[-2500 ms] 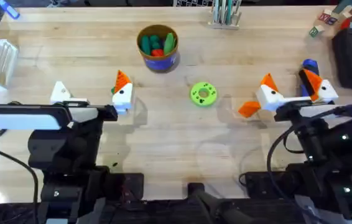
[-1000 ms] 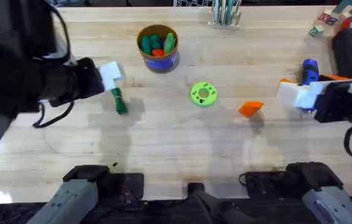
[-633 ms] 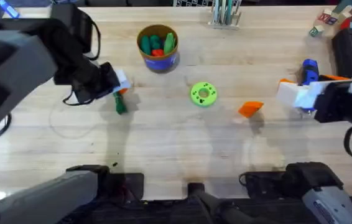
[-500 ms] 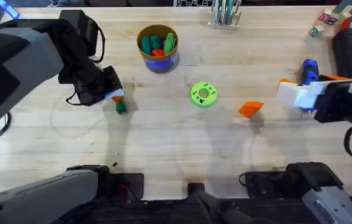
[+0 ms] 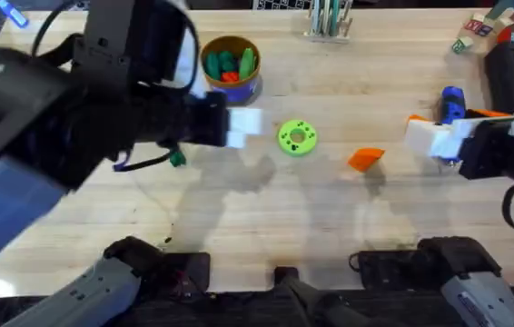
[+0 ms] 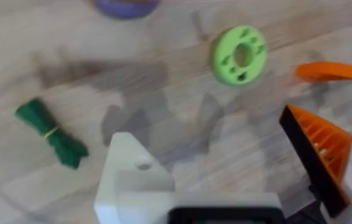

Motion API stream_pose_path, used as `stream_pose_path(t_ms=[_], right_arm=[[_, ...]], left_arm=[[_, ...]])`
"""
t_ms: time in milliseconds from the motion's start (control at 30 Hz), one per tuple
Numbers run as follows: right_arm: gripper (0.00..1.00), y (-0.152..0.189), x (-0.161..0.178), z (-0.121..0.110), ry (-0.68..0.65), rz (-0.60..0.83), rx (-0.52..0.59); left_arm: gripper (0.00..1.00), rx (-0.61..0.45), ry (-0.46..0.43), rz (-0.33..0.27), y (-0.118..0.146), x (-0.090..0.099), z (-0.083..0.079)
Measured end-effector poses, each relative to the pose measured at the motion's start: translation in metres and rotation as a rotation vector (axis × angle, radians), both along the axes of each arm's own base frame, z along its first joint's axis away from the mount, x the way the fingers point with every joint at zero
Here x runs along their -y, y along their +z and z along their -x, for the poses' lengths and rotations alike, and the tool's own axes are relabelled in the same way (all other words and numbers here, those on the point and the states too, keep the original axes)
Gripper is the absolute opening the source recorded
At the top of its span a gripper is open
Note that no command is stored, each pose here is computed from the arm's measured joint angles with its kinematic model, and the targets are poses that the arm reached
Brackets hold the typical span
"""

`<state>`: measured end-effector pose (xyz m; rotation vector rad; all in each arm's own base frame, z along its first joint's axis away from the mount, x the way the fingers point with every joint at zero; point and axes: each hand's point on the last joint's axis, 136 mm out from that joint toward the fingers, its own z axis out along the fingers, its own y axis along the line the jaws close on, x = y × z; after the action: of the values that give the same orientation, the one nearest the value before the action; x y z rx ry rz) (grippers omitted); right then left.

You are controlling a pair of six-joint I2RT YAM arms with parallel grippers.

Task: Pick up the gripper from the table and insert it into the empty holder that is missing its gripper. Then pick up a screw, insert it into the mounting hole, and use the screwdriver to tighten it. Finally, clean up the table by picking up the vegetable and placing it into the bucket.

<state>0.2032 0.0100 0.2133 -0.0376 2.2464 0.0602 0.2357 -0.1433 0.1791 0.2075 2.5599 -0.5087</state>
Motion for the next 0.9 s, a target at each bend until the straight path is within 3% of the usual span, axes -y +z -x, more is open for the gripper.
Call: stream_pose_path(t_ms=[133, 233, 400, 567, 767, 900], right_arm=[[0.906, 0.000, 0.000, 0.000, 0.000, 0.000, 0.000], [0.906, 0.000, 0.000, 0.000, 0.000, 0.000, 0.000], [0.906, 0.000, 0.000, 0.000, 0.000, 0.000, 0.000], [0.906, 0.000, 0.000, 0.000, 0.000, 0.000, 0.000], [0.906, 0.000, 0.000, 0.000, 0.000, 0.000, 0.000], [0.907, 0.000, 0.000, 0.000, 0.000, 0.000, 0.000]], left_arm=[[0.994, 0.174, -0.145, 0.117, 0.039, 0.044, 0.000], [0.994, 0.257, -0.200, 0.175, 0.059, 0.064, -0.001], [0.994, 0.228, -0.211, 0.164, 0.053, 0.064, 0.004], [0.994, 0.282, -0.177, 0.143, 0.058, 0.061, -0.007], [0.994, 0.541, -0.213, 0.114, 0.098, 0.065, -0.033], [0.994, 0.691, -0.233, 0.110, 0.108, 0.061, -0.033]])
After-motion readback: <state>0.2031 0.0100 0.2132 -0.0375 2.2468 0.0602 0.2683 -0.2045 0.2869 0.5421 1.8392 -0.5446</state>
